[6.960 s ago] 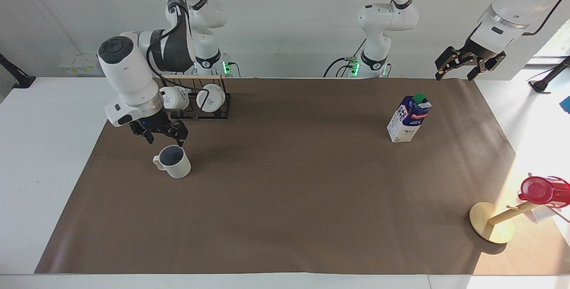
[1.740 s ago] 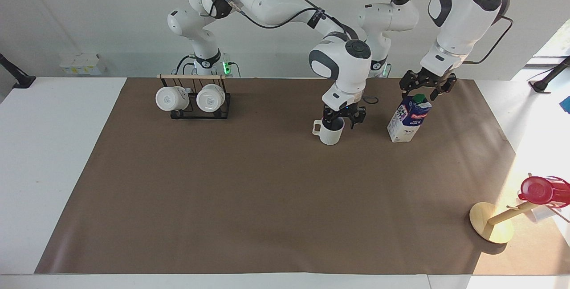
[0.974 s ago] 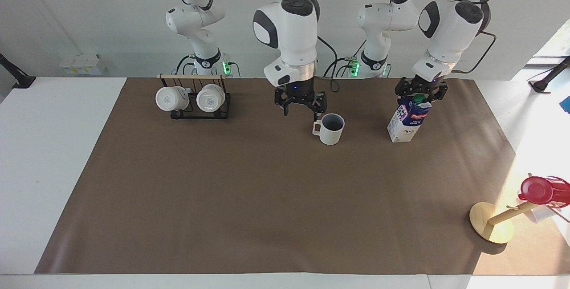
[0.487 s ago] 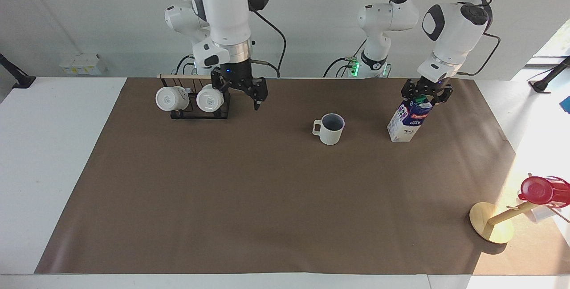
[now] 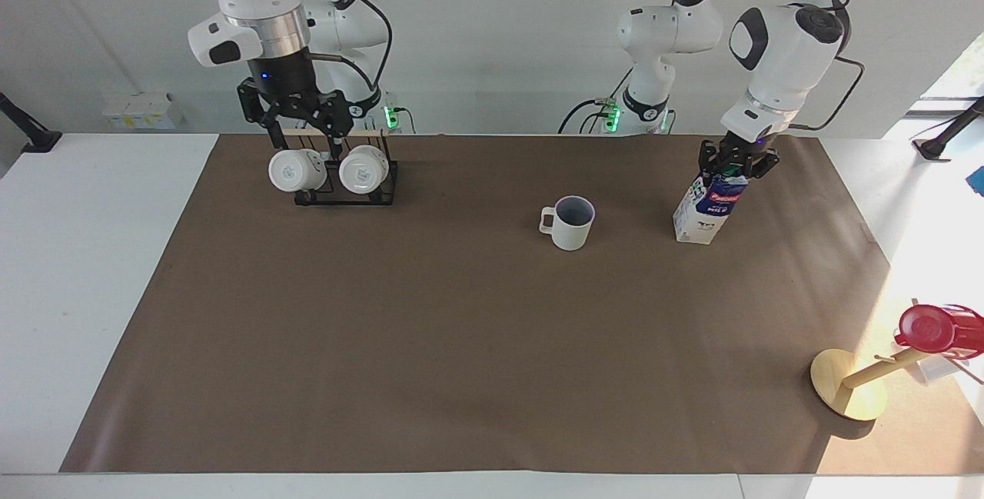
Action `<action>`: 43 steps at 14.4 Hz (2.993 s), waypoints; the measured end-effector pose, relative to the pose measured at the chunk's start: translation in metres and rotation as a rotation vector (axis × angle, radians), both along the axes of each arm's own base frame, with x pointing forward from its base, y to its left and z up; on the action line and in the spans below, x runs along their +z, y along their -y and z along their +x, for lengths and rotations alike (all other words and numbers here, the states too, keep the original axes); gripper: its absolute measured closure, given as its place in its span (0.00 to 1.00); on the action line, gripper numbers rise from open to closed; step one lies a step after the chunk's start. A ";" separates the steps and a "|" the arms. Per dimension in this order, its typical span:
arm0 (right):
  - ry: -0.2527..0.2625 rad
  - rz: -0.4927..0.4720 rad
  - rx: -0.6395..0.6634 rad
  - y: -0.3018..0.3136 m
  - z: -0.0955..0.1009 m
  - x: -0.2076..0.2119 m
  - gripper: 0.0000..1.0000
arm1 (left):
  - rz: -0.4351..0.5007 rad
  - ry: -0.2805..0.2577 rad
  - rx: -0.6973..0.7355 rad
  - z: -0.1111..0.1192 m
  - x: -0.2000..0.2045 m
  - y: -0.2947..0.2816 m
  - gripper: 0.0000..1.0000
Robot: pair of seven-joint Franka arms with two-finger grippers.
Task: Place cup and milk on table
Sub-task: 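Set the mug down mid-table with the right gripper and withdraw it, then carry the milk carton with the left gripper beside the white mug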
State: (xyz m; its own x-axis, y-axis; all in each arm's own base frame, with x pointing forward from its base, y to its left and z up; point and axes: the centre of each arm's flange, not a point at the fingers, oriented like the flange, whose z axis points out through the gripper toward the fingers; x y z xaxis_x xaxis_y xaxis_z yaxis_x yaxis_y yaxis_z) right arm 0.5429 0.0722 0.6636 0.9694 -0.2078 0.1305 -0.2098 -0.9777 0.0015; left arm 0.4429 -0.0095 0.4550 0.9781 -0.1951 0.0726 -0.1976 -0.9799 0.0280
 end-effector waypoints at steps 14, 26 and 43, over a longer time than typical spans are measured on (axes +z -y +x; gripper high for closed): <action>-0.106 -0.022 0.089 0.031 -0.018 0.032 0.00 | -0.010 -0.045 0.172 0.004 0.051 0.126 0.52; -0.119 0.000 0.140 0.026 -0.020 0.031 0.00 | -0.024 -0.028 0.234 0.018 0.005 0.186 0.52; -0.120 0.000 0.140 0.026 -0.020 0.031 0.00 | -0.016 -0.025 0.231 0.019 -0.010 0.187 0.02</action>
